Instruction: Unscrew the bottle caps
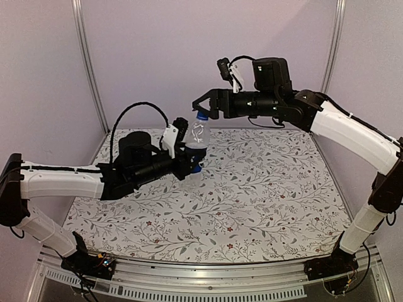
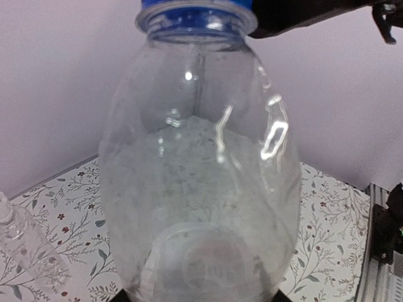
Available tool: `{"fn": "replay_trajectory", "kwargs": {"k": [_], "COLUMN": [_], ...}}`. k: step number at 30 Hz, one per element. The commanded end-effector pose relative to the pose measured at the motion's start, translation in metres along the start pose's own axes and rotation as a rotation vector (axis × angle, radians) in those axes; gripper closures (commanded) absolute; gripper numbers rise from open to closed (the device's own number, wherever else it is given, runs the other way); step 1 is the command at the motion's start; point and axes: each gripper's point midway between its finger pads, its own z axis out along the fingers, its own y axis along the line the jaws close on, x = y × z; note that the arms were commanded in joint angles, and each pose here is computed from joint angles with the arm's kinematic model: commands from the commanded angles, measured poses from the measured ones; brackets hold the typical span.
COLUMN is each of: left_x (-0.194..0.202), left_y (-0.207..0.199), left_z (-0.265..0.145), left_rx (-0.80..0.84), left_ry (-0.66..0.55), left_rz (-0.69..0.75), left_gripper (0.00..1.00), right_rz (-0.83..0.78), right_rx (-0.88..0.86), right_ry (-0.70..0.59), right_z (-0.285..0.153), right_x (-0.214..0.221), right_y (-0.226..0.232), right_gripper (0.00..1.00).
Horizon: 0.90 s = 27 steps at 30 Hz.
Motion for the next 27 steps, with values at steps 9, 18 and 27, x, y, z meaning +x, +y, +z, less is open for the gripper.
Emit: {"fn": "replay_trajectory", "kwargs": {"k": [9,18,27], "left_x": [-0.010,-0.011,-0.009], "left_y": [-0.004,-0.002,-0.003], "left_z": [-0.001,-0.001,-0.001], "left_rx": [-0.040,-0.051,-0.049], "left_ry": [-0.013,-0.012,-0.007], "left_rz": [0.040,0.051,0.052], "left_gripper": [0.64,0.64,0.64], "right_rz": [0.026,0.021,0.006], "right_rx": [-0.049,-0.067,-0.078], "right_ry": [0.018,0.018,0.004], "right_z": [0.022,0.019,0.013], "right_x": [0.019,0.023,0.021], "right_y": [0.007,0.009,0.012], "right_gripper": [0.32,0.53,0.68]}}
